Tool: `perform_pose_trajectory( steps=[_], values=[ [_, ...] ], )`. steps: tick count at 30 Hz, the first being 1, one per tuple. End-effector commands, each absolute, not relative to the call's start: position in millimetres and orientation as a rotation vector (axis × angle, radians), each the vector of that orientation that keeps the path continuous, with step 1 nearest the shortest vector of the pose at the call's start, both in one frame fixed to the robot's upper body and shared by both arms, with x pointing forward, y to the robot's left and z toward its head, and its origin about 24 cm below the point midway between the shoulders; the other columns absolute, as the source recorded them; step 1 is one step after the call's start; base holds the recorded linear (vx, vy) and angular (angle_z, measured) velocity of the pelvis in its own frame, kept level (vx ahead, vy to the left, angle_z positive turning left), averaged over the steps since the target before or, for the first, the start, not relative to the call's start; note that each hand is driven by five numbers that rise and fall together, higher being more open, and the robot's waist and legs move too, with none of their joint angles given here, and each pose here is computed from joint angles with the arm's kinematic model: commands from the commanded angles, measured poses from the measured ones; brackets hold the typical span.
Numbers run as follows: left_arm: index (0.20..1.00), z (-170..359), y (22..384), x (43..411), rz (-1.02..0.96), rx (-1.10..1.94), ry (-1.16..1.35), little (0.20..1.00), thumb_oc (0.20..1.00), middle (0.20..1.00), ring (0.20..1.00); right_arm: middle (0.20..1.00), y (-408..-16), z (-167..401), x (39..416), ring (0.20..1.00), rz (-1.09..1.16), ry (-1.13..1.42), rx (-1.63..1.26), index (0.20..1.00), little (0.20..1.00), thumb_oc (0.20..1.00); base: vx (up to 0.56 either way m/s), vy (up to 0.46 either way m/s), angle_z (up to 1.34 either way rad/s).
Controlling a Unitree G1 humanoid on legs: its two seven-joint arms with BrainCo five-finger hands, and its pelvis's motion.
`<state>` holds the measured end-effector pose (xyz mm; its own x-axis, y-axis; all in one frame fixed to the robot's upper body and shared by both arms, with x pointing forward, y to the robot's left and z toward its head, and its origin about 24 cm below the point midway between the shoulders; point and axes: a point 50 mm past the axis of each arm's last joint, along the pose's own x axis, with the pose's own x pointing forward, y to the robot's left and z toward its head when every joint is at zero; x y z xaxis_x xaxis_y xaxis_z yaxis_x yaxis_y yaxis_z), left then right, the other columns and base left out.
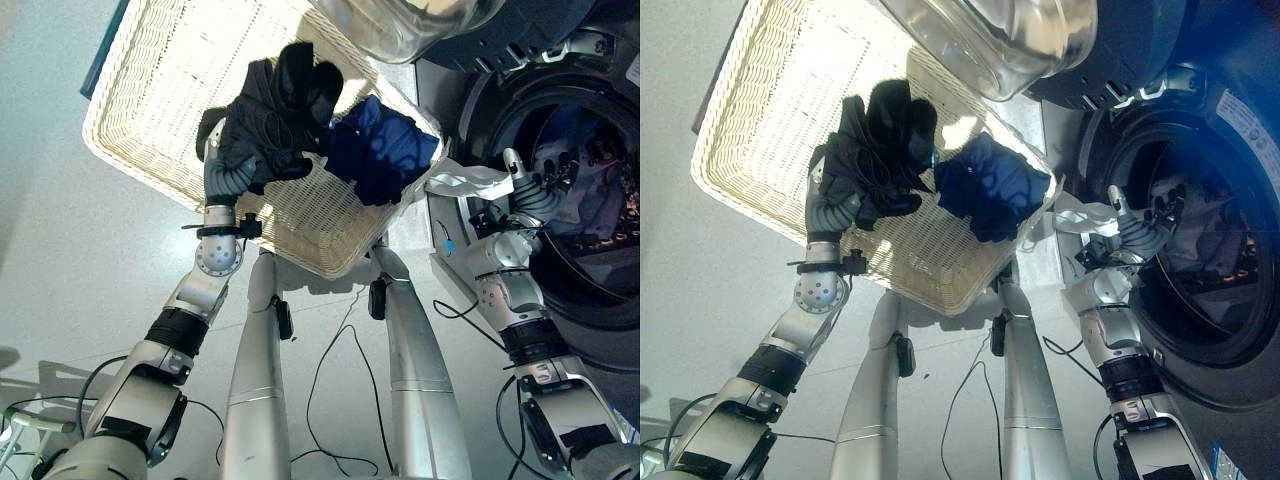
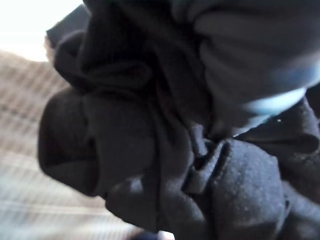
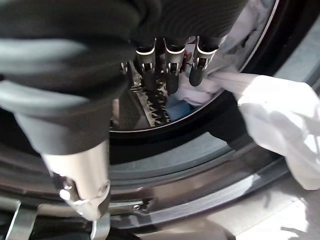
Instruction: Put the clothes into the washing machine.
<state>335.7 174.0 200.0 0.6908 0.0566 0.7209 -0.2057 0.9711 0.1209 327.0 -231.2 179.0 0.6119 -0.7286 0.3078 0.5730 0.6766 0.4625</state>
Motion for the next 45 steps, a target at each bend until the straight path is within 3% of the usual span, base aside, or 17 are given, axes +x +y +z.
perform_pose_trajectory(
  steps=[1, 5, 12, 27, 36, 45],
  values=[
    [0.2, 235.7, 160.9, 316.7, 0.045, 0.09, -1.028, 0.2, 0.2, 0.2, 0.2, 1.0, -239.2, 193.1, 306.0, 1.0, -0.747, -0.654, 0.3, 1.0, 1.0, 1.0, 0.0, 0.0, 0.0],
    [0.2, 247.2, 143.7, 290.0, -0.138, 0.02, -1.17, 0.2, 0.2, 0.2, 0.2, 1.0, -197.7, 210.4, 291.1, 1.0, -0.385, -0.823, 0.194, 1.0, 1.0, 1.0, 0.0, 0.001, 0.02],
    [0.2, 255.2, 132.1, 271.5, -0.276, 0.016, -1.257, 0.2, 0.2, 0.2, 0.2, 1.0, -168.3, 217.6, 284.0, 1.0, -0.041, -0.838, 0.208, 1.0, 1.0, 1.0, 0.0, 0.002, 0.02],
    [0.2, 257.1, 116.7, 266.1, -0.307, 0.291, -1.252, 0.2, 0.2, 0.2, 0.2, 1.0, -137.9, 231.8, 268.6, 1.0, 0.483, -0.818, 0.314, 1.0, 1.0, 1.0, 0.0, 0.0, 0.0],
    [0.2, 261.9, 95.3, 268.8, -0.34, 0.421, -1.282, 0.2, 0.2, 0.2, 0.2, 1.0, -107.4, 245.1, 261.9, 1.0, 0.734, -0.816, 0.34, 1.0, 1.0, 1.0, 0.0, 0.0, 0.0],
    [0.2, 263.2, 71.3, 262.2, -0.46, 0.412, -1.304, 0.2, 0.2, 0.2, 0.2, 1.0, -89.7, 254.4, 260.7, 1.0, 0.773, -0.826, 0.356, 1.0, 1.0, 1.0, 0.0, 0.0, 0.0]
  ],
)
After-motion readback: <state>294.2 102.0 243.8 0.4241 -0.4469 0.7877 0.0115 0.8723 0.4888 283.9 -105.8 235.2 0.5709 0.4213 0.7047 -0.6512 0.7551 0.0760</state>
